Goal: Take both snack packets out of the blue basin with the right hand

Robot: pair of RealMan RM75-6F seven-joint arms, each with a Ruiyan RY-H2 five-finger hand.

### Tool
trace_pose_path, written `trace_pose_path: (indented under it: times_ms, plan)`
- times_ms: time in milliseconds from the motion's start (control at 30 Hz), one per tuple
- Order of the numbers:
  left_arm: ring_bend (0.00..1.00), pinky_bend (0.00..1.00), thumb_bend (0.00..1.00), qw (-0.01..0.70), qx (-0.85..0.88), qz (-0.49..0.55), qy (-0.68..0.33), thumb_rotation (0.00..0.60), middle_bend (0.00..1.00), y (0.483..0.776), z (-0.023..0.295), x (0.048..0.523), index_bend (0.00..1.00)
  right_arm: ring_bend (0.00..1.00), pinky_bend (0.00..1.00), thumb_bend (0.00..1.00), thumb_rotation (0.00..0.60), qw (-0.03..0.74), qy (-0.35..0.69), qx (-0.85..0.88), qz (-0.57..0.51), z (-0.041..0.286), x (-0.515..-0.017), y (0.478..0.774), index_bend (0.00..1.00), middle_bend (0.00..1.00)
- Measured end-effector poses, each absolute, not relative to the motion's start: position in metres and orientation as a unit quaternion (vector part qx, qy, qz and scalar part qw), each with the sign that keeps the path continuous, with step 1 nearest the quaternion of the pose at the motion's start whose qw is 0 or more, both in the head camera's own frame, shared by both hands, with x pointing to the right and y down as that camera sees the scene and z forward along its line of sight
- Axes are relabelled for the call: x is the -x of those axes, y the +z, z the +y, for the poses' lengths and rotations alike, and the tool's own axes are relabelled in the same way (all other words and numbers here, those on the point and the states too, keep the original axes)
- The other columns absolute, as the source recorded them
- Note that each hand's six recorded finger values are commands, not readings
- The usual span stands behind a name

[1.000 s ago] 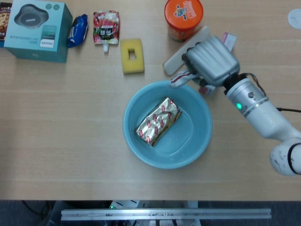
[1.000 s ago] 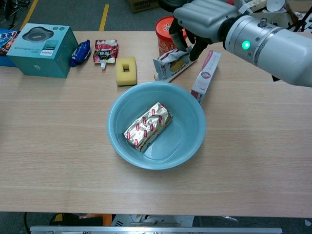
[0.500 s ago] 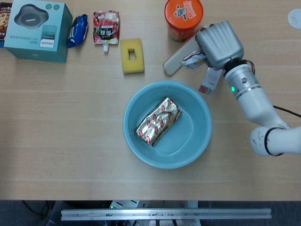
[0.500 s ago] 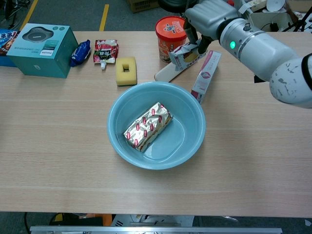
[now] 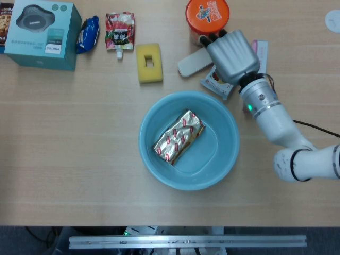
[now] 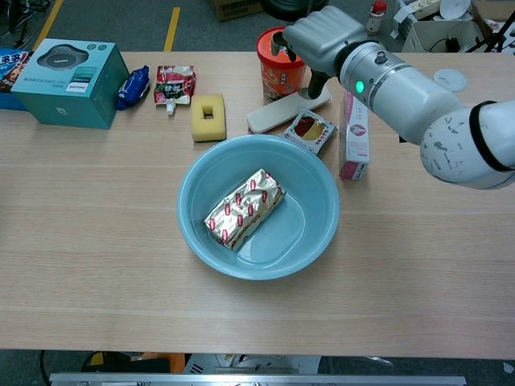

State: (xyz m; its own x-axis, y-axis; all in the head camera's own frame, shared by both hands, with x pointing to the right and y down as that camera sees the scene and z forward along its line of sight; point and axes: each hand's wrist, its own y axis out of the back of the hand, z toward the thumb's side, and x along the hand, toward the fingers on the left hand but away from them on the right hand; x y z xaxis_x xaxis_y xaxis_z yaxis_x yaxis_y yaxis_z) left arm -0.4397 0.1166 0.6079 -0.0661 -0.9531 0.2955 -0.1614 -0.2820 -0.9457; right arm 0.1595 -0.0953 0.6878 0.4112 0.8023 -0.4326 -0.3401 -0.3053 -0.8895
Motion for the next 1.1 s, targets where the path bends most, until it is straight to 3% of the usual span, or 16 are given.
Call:
trace_pose_path:
  times_ms: [300, 667, 1100]
  plan:
    - [0.11, 0.10, 0.36, 0.362, 0.584, 0.479, -0.547, 0.600, 0.19, 0.607, 0.117, 0.437, 0.22, 0.34, 0.60, 0.15, 0.600, 0.579, 0.417, 0.693, -0.105, -0.029, -0.141, 0.664, 0.23, 0.35]
    - [0.11, 0.10, 0.36, 0.361, 0.582, 0.482, -0.546, 0.600, 0.19, 0.605, 0.120, 0.440, 0.22, 0.33, 0.60, 0.03, 0.600, 0.582, 0.405, 0.705, -0.010, 0.022, -0.131, 0.702, 0.23, 0.35]
    - [0.11, 0.10, 0.36, 0.360, 0.583, 0.482, -0.546, 0.600, 0.19, 0.605, 0.121, 0.440, 0.22, 0.30, 0.60, 0.01, 0.600, 0.613, 0.408, 0.675, 0.050, 0.049, -0.102, 0.741, 0.23, 0.34]
